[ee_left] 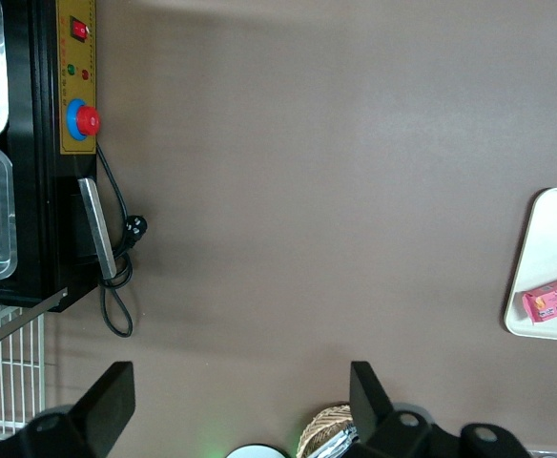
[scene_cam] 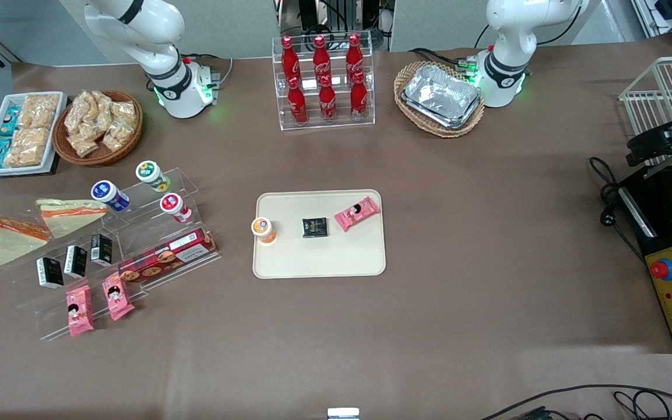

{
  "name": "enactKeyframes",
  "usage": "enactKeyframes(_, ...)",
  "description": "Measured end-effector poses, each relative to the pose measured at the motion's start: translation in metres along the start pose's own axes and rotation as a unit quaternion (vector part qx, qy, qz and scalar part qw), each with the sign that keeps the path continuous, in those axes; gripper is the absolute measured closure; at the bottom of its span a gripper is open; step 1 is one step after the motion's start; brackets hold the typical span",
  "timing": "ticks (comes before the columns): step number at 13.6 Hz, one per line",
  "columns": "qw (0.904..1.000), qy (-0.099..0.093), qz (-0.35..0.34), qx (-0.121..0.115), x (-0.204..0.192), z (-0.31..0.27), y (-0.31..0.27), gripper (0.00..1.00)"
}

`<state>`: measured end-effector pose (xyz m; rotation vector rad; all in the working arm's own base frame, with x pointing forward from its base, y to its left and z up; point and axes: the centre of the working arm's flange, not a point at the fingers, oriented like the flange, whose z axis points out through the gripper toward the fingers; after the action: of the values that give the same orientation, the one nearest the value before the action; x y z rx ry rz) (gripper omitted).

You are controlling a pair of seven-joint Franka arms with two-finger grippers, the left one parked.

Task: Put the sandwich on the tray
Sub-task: 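Lower the right gripper onto a wrapped triangle sandwich and close on it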

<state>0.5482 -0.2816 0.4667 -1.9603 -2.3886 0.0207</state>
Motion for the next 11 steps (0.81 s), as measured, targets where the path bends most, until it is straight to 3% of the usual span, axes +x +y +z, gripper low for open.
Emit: enactKeyframes(11,0.9997,0.008,-0.018,-0.014,-0.021,0.046,-0.024,0.00)
